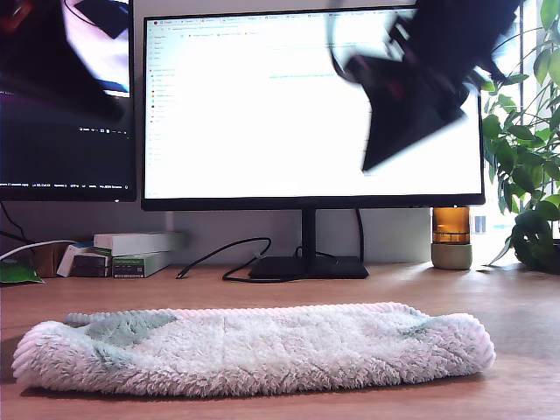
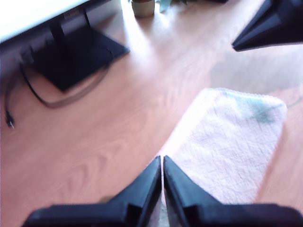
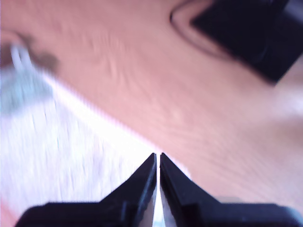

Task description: Fold the tea towel to a neat square and place it to the right

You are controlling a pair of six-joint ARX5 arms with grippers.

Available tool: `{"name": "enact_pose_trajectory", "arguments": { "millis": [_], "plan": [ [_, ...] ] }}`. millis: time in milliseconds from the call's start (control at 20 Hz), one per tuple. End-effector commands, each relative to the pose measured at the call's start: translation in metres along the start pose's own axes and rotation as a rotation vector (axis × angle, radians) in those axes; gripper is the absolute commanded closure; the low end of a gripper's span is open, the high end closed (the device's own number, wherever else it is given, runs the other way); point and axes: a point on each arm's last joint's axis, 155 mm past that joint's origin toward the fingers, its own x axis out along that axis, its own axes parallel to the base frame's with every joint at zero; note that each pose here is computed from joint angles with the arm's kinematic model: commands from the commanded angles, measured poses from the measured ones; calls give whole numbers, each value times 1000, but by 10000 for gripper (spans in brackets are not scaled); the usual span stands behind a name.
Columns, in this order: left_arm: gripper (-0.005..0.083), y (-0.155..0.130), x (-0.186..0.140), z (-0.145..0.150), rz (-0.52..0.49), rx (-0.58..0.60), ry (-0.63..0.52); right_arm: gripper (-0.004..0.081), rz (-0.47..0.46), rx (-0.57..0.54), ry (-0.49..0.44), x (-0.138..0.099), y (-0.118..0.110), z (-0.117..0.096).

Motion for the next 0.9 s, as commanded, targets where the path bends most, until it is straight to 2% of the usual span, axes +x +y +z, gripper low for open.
{"name": "enact_pose_trajectory", "arguments": {
  "millis": [0, 100, 200, 450, 600, 650, 750, 850],
  "plan": [
    [797, -3, 2, -13, -4, -28, -5, 777, 16, -19, -4, 1, 4, -12],
    [797, -8, 5, -27, -16, -58, 8, 777, 29, -34, 34, 5, 6, -29],
    [797, -9, 7, -28, -23, -75, 2, 777, 21, -51, 65, 8, 3, -38],
    [797, -9, 18, -45, -38, -107, 69, 777, 10, -71, 60, 9, -1, -37],
    [797, -12, 32, -62, -72, -157, 136, 778, -56, -43, 29, 9, -19, -29],
    [797, -13, 36, -66, -80, -165, 150, 780, -47, -51, 13, 10, -18, -25],
    [797, -13, 42, -73, -92, -185, 174, 780, 29, -109, 1, 12, -8, -24],
    [797, -16, 48, -83, -114, -212, 214, 780, 76, -101, 15, 18, -4, -29]
  ]
}}
